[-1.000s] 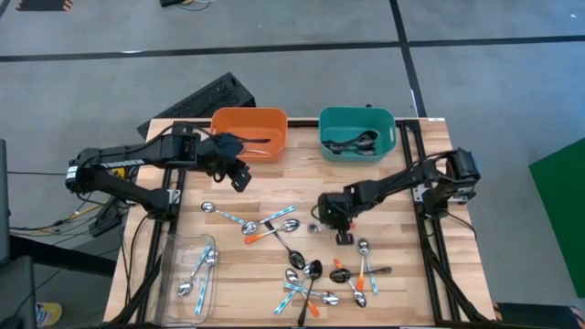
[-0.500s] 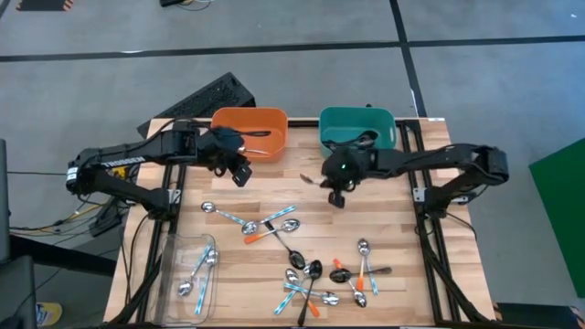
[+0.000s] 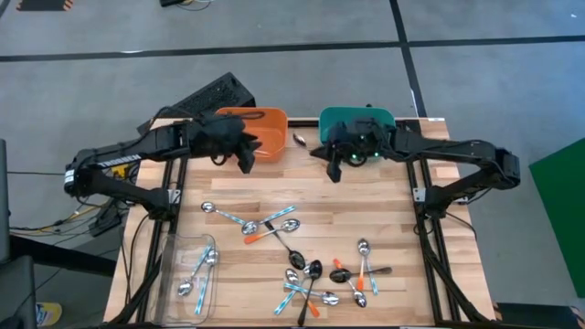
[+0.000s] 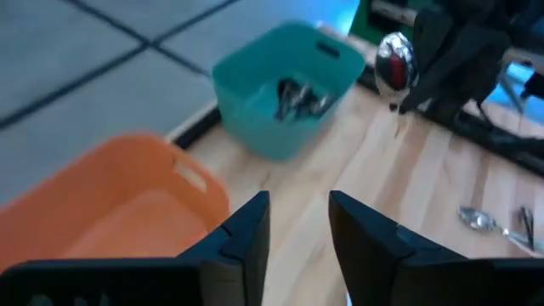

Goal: Sort silverware by color (type)
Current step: Put the orange spoon into the orange bin

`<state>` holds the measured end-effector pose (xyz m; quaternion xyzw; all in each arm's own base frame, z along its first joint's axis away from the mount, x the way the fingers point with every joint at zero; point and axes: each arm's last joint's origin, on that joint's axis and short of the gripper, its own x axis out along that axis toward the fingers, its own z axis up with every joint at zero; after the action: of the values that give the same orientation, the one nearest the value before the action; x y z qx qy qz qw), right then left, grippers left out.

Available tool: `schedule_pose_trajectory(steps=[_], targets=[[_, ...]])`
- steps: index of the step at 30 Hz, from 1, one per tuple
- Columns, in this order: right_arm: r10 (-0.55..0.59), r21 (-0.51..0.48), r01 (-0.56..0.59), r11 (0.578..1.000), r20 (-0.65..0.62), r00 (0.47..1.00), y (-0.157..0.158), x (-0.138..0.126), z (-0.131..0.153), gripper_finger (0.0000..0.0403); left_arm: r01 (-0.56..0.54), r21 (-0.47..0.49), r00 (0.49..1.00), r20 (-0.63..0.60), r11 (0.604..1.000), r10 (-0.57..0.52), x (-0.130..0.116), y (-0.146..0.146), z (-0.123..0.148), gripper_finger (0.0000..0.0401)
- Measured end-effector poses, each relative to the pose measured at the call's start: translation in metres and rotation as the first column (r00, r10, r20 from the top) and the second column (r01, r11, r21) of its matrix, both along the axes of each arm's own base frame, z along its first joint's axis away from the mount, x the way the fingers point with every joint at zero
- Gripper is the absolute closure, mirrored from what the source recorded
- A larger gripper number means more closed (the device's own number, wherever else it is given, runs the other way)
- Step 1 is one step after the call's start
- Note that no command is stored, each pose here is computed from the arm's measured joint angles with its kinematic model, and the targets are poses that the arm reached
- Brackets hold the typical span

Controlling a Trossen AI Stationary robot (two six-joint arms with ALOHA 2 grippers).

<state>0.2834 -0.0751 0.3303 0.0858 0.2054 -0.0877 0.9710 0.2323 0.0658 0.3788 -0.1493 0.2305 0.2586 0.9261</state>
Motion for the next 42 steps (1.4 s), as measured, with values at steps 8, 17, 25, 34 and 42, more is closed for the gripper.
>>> schedule_pose_trajectory(steps=[8, 17, 25, 34, 42], targets=[[0.009, -0.101, 0.002, 0.995, 0.105, 0.994, -0.009, 0.0, 0.031, 0.04, 0.145, 0.11, 0.966, 0.199, 0.983, -0.164, 0.003, 0.022, 0.021, 0.0235], [0.001, -0.064, 0.014, 0.998, 0.231, 0.973, -0.035, -0.007, 0.047, 0.04, 0.222, 0.246, 0.902, 0.316, 0.943, -0.295, 0.006, 0.042, 0.035, 0.0218], [-0.004, -0.04, 0.018, 0.999, 0.324, 0.946, -0.047, -0.011, 0.056, 0.04, 0.233, 0.288, 0.897, 0.306, 0.929, -0.32, 0.006, 0.048, 0.035, 0.0218], [0.049, -0.064, -0.03, 0.997, 0.32, 0.946, -0.043, -0.008, 0.055, 0.04, 0.292, 0.274, 0.879, 0.302, 0.917, -0.37, 0.017, 0.052, 0.028, 0.0218], [0.027, 0.037, -0.05, 0.998, 0.46, 0.887, -0.038, 0.001, 0.065, 0.0399, 0.358, 0.162, 0.825, 0.407, 0.919, -0.393, 0.022, 0.05, 0.029, 0.0218]])
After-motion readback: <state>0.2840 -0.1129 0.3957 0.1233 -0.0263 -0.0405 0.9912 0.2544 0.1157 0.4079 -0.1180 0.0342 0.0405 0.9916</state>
